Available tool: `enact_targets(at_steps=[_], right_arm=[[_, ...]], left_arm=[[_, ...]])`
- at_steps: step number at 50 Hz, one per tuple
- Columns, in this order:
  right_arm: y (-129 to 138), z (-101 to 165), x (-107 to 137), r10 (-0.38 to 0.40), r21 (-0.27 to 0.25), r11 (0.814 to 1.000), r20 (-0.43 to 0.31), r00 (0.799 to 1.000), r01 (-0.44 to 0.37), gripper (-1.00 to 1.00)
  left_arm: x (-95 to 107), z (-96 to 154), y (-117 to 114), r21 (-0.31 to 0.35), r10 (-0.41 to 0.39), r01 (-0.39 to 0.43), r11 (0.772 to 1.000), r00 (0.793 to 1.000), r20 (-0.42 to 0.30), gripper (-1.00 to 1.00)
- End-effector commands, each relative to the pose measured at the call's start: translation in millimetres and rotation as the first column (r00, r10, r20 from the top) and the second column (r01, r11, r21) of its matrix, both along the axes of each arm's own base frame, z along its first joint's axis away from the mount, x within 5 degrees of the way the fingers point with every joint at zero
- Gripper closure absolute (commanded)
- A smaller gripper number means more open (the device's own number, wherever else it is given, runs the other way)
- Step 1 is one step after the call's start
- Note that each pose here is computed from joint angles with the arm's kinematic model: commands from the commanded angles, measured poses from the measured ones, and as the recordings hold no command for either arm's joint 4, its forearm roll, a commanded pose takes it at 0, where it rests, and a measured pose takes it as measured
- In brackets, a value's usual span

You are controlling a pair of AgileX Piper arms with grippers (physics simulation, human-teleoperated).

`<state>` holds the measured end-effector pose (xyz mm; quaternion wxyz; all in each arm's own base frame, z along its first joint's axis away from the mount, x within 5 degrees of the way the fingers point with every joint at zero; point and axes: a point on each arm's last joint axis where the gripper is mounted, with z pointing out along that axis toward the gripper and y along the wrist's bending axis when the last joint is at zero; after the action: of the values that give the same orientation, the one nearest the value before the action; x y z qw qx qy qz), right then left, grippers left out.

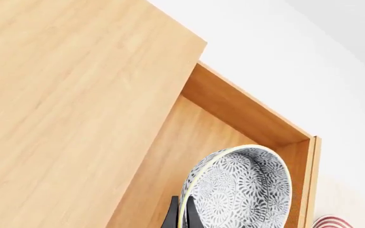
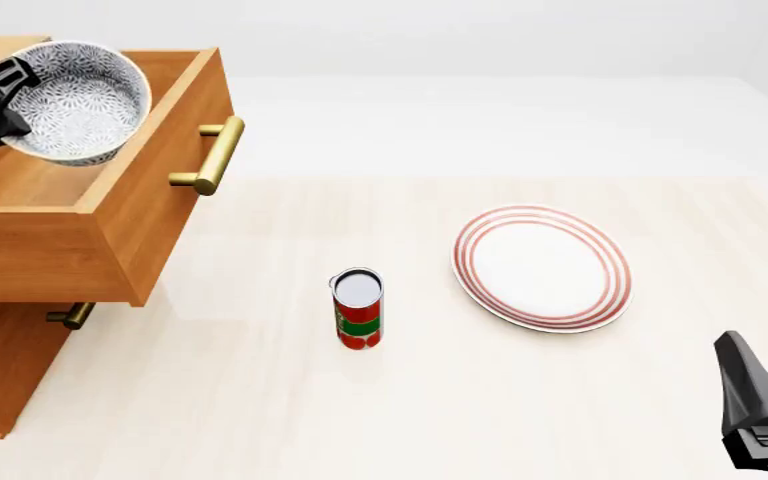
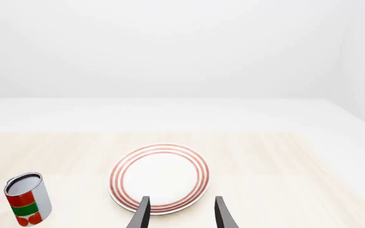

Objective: Put the bowl in the top drawer of the cabinet.

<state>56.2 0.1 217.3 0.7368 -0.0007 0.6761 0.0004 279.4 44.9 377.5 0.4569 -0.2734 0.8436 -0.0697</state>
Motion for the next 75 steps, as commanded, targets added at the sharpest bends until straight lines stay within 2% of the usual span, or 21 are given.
enact_targets(at_steps=[1,54,75], right_arm=[[0.0,0.0,0.0,0.000,0.000,1.000,0.000,1.000,0.000,-1.00],[0.0,0.0,0.0,0.000,0.000,1.000,0.000,1.000,0.000,-1.00],[0.0,0.0,0.0,0.000,0.000,1.000,0.000,1.000,0.000,-1.00]], left_arm=[[2.9,-0.4,0.5,0.000,-0.002,0.002,1.000,1.000,0.005,1.00],[11.5,-16.8,3.0,-0.004,0.002,-0.002,1.000,1.000,-0.021,1.00],[9.0,-13.2,3.4,0.005,-0.001,0.001,1.000,1.000,-0.011,1.00]])
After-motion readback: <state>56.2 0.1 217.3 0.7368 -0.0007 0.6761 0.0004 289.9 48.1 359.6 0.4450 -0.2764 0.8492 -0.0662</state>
